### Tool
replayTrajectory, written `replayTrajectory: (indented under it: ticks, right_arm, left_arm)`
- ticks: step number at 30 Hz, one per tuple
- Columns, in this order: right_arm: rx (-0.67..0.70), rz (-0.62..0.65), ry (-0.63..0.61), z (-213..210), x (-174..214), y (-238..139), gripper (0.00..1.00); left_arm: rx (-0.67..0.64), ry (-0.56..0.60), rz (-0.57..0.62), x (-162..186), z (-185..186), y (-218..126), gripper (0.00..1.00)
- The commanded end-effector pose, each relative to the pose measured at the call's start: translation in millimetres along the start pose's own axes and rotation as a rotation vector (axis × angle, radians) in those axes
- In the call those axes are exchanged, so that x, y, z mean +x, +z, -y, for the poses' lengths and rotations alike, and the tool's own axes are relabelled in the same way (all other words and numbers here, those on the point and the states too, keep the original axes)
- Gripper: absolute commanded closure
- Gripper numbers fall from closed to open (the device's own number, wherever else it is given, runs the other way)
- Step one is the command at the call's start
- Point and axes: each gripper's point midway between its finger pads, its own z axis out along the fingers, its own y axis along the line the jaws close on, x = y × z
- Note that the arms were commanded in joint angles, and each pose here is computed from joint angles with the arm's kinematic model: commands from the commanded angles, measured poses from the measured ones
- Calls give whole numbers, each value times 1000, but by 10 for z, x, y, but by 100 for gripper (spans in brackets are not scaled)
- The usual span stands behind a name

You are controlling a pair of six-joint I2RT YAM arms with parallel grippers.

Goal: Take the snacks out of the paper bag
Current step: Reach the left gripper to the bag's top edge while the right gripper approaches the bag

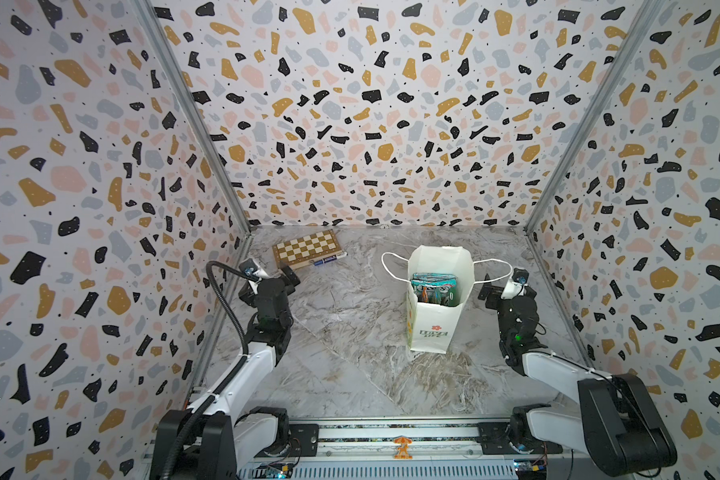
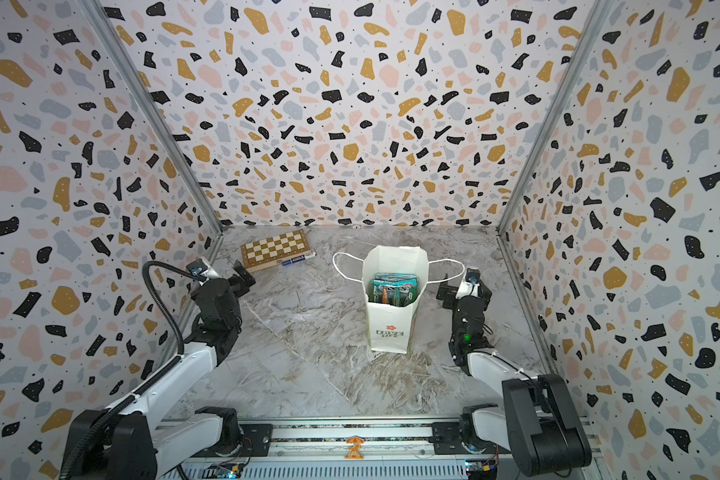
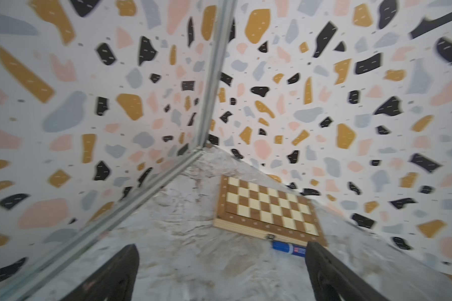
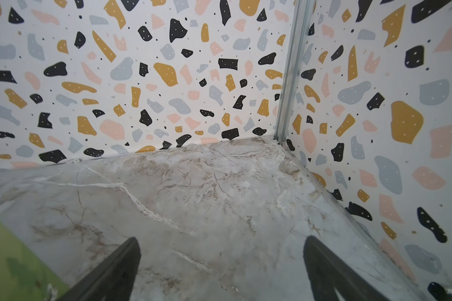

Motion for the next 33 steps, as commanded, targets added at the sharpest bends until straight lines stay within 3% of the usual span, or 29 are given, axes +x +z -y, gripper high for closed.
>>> replayTrajectory:
  ticks: [1,5,11,13,21,33]
  right_arm:
    - [-87,-181,85,-164,282,-53,1]
    - [-198,-233,140,-361,323,-130,1]
    - [-342,-296,145,-599,419,-253,1]
    - [-371,-301,140,-646,431,-282,1]
    - [-392,-318,128,-683,488,-322,1]
    - [-387,-340,125,-687,550,-300,1]
  left_arm:
    - [347,-169,-218,111,739,-131,0]
    - [687,-237,-321,-82,1554,-457,2]
    - [937,-222,-377,-273,2279,-1033,6]
    - [967,-236,-379,-284,2404,-1130,9]
    - [1067,-278,-489,-93,2829,-1331,34]
    - [1089,-297,-575,97,2959,-1390,45]
